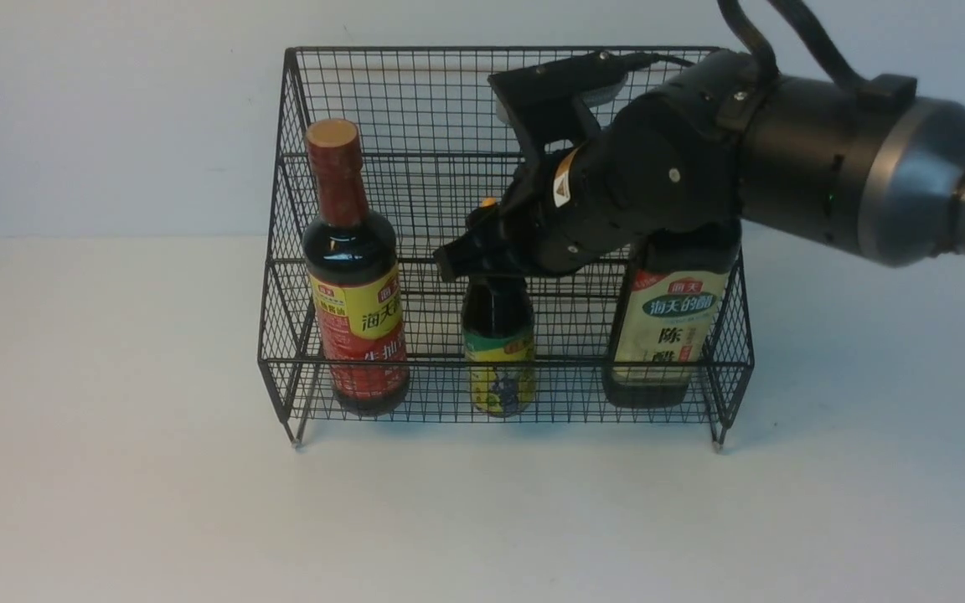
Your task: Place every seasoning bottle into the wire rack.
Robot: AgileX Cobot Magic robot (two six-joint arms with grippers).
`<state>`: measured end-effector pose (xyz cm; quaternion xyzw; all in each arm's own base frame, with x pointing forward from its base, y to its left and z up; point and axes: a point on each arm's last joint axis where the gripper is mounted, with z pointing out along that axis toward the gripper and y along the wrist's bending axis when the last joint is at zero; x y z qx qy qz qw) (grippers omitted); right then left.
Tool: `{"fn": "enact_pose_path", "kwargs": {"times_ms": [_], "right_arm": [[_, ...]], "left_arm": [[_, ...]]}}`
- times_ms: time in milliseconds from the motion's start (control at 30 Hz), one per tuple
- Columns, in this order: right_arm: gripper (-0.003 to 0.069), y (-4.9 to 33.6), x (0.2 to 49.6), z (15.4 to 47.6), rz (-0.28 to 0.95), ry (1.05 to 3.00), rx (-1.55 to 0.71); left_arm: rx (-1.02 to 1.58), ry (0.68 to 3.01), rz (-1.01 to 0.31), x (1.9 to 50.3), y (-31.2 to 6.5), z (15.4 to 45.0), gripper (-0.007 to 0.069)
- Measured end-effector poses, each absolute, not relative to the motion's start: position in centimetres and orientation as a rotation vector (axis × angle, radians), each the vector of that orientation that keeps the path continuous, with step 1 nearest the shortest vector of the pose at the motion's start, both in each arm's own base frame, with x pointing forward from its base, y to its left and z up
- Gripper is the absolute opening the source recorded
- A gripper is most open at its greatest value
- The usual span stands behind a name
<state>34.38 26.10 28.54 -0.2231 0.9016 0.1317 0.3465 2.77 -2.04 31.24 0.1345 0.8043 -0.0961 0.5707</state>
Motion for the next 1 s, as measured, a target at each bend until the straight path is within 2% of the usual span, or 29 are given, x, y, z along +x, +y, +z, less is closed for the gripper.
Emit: {"fn": "enact_pose_path", "kwargs": {"times_ms": [133, 267, 433, 600, 767, 900, 1000], "right_arm": [[0.0321, 26.0, 34.3, 28.7, 0.335, 2.342, -0.587], [0.0417, 25.5, 33.9, 29.2, 0.289, 2.352, -0.618], [0.0521, 24.9, 33.3, 30.8, 0.289, 2.329, -0.620], [0.0542, 24.2, 32.5, 32.5, 0.282, 2.305, -0.619], [0.0545, 22.6, 30.6, 35.9, 0.291, 2.273, -0.604], [0.0544, 20.4, 27.8, 39.2, 0.279, 2.289, -0.592], [0.0516, 17.5, 24.4, 41.9, 0.242, 2.327, -0.583]], "left_arm": [[0.316, 1.887, -0.225, 2.8, -2.0, 31.2, -0.0004], [0.316, 1.887, -0.225, 2.8, -2.0, 31.2, -0.0004], [0.316, 1.887, -0.225, 2.8, -2.0, 31.2, -0.0004], [0.316, 1.887, -0.225, 2.8, -2.0, 31.2, -0.0004], [0.316, 1.887, -0.225, 2.8, -2.0, 31.2, -0.0004], [0.317, 1.892, -0.226, 2.8, -2.0, 31.2, -0.0004], [0.327, 1.920, -0.229, 2.6, -2.1, 31.0, -0.0004]]}}
